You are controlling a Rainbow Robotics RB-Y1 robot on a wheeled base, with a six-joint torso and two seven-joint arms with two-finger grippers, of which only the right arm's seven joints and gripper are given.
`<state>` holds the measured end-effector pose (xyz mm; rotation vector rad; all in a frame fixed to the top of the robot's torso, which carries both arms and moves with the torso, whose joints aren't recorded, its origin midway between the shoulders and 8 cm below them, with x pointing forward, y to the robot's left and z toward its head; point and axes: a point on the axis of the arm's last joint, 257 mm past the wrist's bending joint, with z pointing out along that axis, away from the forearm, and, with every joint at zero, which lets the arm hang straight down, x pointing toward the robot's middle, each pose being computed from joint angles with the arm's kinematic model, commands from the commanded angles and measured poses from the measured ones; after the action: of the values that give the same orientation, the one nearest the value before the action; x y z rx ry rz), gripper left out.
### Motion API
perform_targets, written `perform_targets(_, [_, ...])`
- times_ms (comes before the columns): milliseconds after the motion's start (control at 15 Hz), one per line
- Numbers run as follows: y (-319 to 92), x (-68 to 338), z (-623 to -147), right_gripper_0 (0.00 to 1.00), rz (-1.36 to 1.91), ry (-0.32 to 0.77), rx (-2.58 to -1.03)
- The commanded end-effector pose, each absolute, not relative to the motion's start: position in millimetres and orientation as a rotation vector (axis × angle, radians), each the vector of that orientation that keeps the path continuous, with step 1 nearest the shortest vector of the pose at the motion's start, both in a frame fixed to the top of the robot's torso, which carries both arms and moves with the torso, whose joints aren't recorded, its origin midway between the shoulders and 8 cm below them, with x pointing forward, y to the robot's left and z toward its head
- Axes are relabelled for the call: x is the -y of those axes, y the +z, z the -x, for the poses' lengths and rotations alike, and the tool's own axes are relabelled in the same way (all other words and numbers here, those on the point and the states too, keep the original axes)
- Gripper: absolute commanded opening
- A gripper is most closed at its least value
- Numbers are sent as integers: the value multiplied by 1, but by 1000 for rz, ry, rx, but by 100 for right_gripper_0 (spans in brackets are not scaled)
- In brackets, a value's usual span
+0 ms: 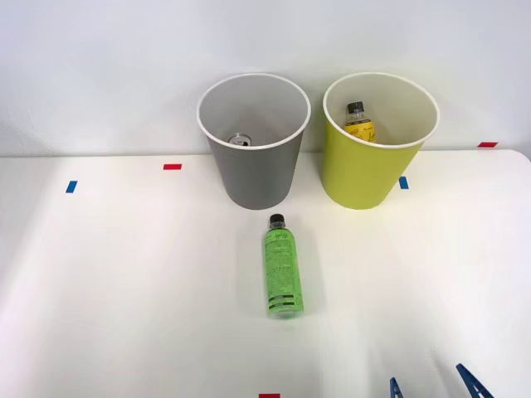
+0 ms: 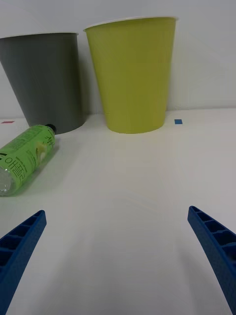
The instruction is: Put cans in the gray bin, plastic bottles in the light green bin
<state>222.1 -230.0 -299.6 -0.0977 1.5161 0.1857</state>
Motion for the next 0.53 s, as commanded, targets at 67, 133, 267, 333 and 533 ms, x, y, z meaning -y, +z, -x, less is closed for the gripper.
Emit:
perform_targets(67, [-300, 230, -222, 100, 98, 186, -1516])
perform_targets(133, [-300, 230, -222, 100, 98, 186, -1516])
perform_targets(267, [-300, 230, -222, 100, 98, 186, -1516])
perform_targets(333, [-300, 230, -222, 100, 98, 186, -1516])
perform_targets(533, [-300, 230, -222, 100, 98, 186, -1516])
